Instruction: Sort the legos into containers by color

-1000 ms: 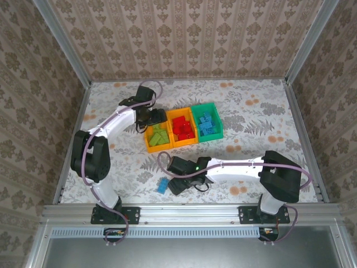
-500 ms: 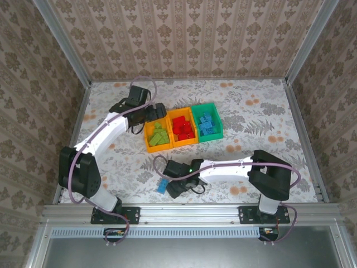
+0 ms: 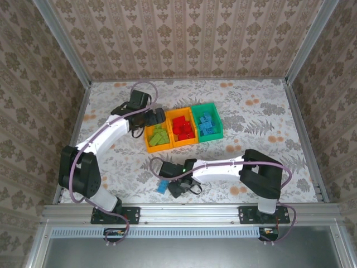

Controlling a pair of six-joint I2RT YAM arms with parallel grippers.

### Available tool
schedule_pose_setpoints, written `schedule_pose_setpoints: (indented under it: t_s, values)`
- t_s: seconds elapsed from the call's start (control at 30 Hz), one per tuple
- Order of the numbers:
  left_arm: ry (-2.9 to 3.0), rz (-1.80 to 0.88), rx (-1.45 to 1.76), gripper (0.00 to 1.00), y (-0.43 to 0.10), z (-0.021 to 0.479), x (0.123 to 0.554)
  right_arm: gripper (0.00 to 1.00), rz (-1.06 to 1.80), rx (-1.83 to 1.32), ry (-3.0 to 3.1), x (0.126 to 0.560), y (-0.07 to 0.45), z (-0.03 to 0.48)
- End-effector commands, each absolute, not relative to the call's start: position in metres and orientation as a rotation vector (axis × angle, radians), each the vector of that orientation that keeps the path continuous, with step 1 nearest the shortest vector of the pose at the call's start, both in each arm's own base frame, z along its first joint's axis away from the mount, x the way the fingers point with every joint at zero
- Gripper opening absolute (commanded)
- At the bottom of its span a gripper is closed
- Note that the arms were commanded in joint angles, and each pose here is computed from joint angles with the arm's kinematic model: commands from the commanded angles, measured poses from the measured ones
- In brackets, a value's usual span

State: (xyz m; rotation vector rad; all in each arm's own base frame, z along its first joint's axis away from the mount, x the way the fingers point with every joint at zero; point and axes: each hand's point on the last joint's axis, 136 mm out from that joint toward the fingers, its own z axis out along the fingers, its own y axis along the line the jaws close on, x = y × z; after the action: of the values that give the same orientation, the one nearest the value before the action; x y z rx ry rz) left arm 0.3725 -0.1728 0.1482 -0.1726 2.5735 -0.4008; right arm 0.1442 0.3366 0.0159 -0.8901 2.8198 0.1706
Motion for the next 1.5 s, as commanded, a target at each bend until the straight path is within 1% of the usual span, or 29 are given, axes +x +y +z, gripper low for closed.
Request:
schedule_pose_setpoints:
  t_s: [0.0,0.03,0.07,0.27,0.37,0.57,0.77,0.9,1.1,1.2,1.23,1.27,1.33,1.4,1.47]
  values:
    - [2.548,-0.368,-0.189,1.0,-0.162,0.155,0.369,0.41,0.108,-0.907,2.845,0.141,0.331,0.01]
    - [2.548,-0.356,-0.192,1.0,-0.16,0.155,0.367,0.38,0.112,-0.896,2.831,0.144,0.331,0.013]
    - [2.549,-0.346,-0.193,1.0,-0.157,0.155,0.366,0.36,0.125,-0.886,2.813,0.148,0.331,0.019]
    - [2.552,-0.32,-0.217,1.0,-0.144,0.153,0.352,0.35,0.297,-0.778,2.674,0.187,0.339,0.07]
    - [2.563,-0.312,-0.224,1.0,-0.138,0.149,0.341,0.35,0.407,-0.694,2.599,0.22,0.344,0.097]
    - [2.615,-0.28,-0.242,1.0,-0.125,0.131,0.313,0.35,0.56,-0.549,2.545,0.288,0.355,0.13]
    - [2.667,-0.259,-0.279,1.0,-0.114,0.11,0.293,0.35,0.667,-0.441,2.572,0.344,0.378,0.135]
    - [2.688,-0.27,-0.283,1.0,-0.112,0.102,0.281,0.35,0.763,-0.413,2.584,0.361,0.395,0.133]
    - [2.743,-0.255,-0.252,1.0,-0.106,0.088,0.256,0.39,0.822,-0.317,2.613,0.385,0.406,0.121]
    - [2.761,-0.296,-0.235,1.0,-0.11,0.083,0.247,0.43,0.836,-0.269,2.63,0.397,0.41,0.114]
    - [2.764,-0.311,-0.231,1.0,-0.112,0.081,0.245,0.45,0.827,-0.26,2.641,0.4,0.41,0.111]
    - [2.765,-0.328,-0.224,1.0,-0.115,0.08,0.242,0.5,0.82,-0.251,2.647,0.403,0.41,0.11]
    - [2.768,-0.363,-0.186,1.0,-0.124,0.078,0.238,0.53,0.818,-0.232,2.656,0.407,0.41,0.108]
    - [2.788,-0.383,-0.11,1.0,-0.137,0.075,0.23,0.61,0.831,-0.214,2.653,0.41,0.411,0.108]
    - [2.82,-0.386,-0.017,1.0,-0.15,0.07,0.221,0.65,0.851,-0.207,2.635,0.413,0.413,0.114]
